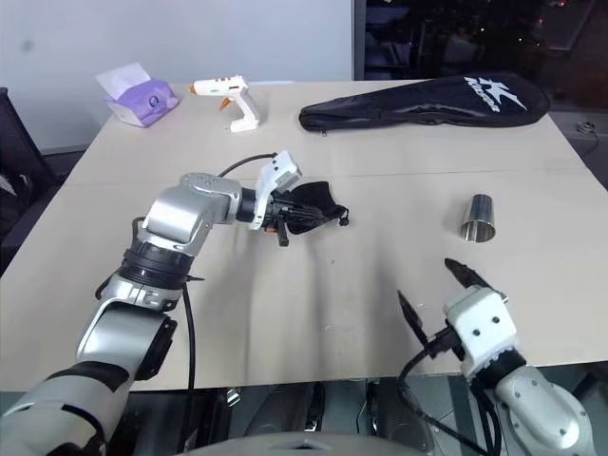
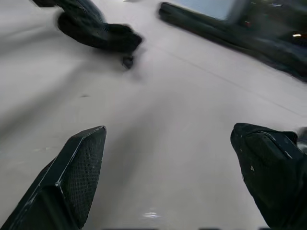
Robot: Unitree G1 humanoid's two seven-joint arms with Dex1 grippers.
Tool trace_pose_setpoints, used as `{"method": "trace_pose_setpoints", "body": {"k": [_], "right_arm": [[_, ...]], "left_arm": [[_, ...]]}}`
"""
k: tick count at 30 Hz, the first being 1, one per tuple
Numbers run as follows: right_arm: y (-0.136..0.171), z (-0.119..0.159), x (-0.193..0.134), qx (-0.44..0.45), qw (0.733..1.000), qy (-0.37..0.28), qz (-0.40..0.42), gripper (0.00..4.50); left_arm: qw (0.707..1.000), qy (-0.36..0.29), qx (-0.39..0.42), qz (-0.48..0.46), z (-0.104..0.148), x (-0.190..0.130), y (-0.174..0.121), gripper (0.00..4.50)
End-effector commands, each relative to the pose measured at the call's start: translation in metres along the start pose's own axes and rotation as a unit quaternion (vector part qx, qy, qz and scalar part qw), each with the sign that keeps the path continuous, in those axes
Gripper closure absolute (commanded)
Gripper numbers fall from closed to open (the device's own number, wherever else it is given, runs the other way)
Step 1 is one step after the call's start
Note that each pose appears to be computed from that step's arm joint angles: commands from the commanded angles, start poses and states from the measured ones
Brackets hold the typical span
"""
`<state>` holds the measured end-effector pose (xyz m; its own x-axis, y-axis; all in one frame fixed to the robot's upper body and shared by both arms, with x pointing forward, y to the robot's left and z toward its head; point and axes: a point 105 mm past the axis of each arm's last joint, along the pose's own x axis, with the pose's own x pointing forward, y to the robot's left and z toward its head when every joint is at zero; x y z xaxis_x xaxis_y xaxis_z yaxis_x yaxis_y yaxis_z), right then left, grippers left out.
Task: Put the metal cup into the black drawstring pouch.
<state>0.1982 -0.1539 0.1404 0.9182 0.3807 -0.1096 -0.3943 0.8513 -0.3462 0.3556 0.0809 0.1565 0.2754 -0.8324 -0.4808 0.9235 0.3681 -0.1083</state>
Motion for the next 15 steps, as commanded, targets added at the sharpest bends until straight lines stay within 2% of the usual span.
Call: {"method": "trace_pose_setpoints", "body": {"k": [1, 6, 10, 12, 13, 15], "right_arm": [[-0.037, -0.006, 0.006, -0.038, 0.996, 0.035, -0.068, 0.00], [-0.042, 0.000, 0.022, -0.024, 0.998, 0.018, -0.049, 0.00], [-0.030, -0.006, 0.024, -0.034, 0.999, 0.024, -0.025, 0.00], [-0.018, -0.004, 0.021, -0.036, 0.999, 0.013, 0.000, 0.00], [-0.012, -0.001, 0.019, -0.035, 0.999, 0.005, 0.013, 0.00], [0.003, 0.004, 0.015, -0.021, 0.999, -0.011, 0.047, 0.00]], "left_arm": [[0.999, -0.017, -0.024, -0.012, 0.011, -0.005, -0.005, 4.46], [0.999, 0.018, 0.039, 0.000, -0.008, 0.005, -0.007, 4.46], [0.993, 0.029, 0.107, 0.031, -0.017, 0.011, -0.001, 3.32], [0.988, 0.027, 0.145, 0.052, -0.015, 0.011, 0.002, 2.31], [0.986, 0.026, 0.156, 0.057, -0.015, 0.011, 0.002, 2.02], [0.977, 0.027, 0.196, 0.073, -0.016, 0.010, 0.005, 2.02]]}}
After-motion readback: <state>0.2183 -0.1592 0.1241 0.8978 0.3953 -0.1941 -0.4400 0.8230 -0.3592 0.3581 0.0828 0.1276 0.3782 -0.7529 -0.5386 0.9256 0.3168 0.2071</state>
